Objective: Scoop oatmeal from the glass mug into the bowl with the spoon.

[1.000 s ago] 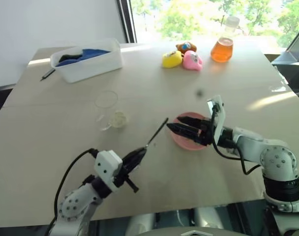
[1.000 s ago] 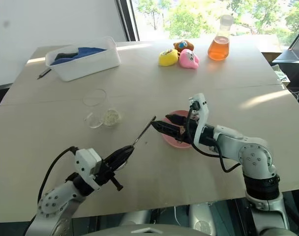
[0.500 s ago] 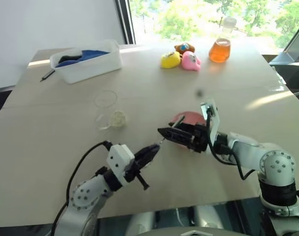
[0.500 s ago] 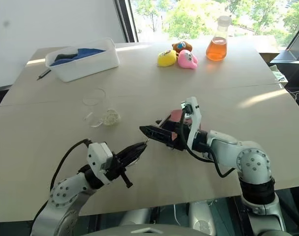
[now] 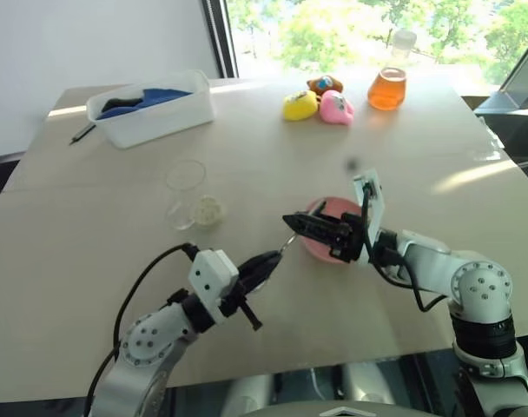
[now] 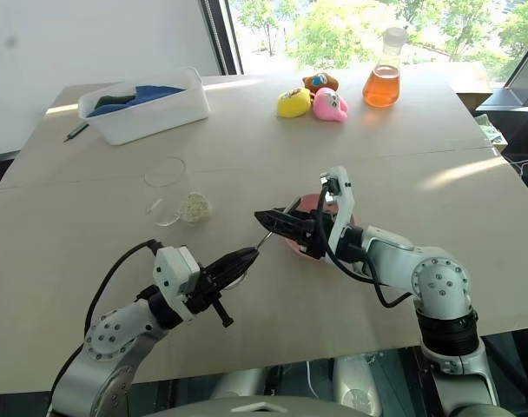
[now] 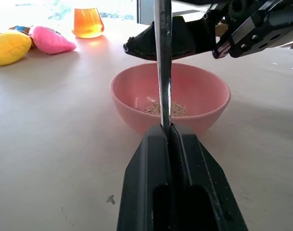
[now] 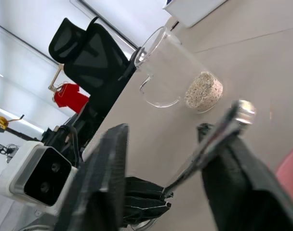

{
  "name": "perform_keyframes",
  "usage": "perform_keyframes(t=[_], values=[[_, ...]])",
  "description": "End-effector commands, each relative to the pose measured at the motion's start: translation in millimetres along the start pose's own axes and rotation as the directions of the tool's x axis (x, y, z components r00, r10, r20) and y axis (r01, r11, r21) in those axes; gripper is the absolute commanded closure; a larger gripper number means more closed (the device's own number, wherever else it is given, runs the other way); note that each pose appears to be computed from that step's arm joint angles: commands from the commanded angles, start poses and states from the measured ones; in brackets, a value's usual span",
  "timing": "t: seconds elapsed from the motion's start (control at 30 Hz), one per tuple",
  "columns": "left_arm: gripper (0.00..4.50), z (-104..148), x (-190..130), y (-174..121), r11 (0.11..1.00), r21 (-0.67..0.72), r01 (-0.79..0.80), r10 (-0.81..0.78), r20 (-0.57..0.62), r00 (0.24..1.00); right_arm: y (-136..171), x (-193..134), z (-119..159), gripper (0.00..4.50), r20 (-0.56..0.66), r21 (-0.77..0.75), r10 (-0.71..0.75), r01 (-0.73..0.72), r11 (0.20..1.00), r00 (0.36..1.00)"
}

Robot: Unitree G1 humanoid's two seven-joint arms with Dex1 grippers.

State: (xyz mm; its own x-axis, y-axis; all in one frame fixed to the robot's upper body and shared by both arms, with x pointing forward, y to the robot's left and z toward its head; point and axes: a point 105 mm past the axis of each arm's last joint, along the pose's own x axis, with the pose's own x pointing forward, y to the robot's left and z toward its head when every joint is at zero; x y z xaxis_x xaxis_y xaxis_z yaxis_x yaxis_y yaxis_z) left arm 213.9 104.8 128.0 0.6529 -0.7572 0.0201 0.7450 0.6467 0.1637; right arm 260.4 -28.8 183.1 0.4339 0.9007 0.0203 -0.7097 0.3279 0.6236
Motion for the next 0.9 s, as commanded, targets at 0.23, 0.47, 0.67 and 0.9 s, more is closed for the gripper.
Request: perform_keyframes(t=[0.23, 0.47, 0.67, 0.9], values=[[4.5, 5.0, -6.2, -3.2, 0.999, 0.033, 0.02, -0.021, 0.024, 1.0, 6.3, -2.5, 10.8, 4.36, 0.065, 0.017, 0.023, -0.024, 1.0, 0.998], [3.11, 5.0, -14.8, 17.7, 0.992, 0.064, -0.104, 0.102, 0.036, 0.994, 0.8, -4.9, 17.5, 4.5, 0.093, 0.012, -0.013, 0.012, 1.0, 0.996], [0.56, 2.7, -37.5, 26.9, 0.906, 0.3, -0.299, 0.3, 0.042, 0.953, -17.6, -15.3, 56.6, 4.5, 0.193, -0.016, -0.088, 0.093, 0.996, 0.977], [0.56, 6.3, -70.0, 35.1, 0.745, 0.383, -0.547, 0.555, 0.099, 0.826, -30.9, -22.4, 113.5, 4.5, 0.331, -0.038, -0.131, 0.152, 0.988, 0.935]])
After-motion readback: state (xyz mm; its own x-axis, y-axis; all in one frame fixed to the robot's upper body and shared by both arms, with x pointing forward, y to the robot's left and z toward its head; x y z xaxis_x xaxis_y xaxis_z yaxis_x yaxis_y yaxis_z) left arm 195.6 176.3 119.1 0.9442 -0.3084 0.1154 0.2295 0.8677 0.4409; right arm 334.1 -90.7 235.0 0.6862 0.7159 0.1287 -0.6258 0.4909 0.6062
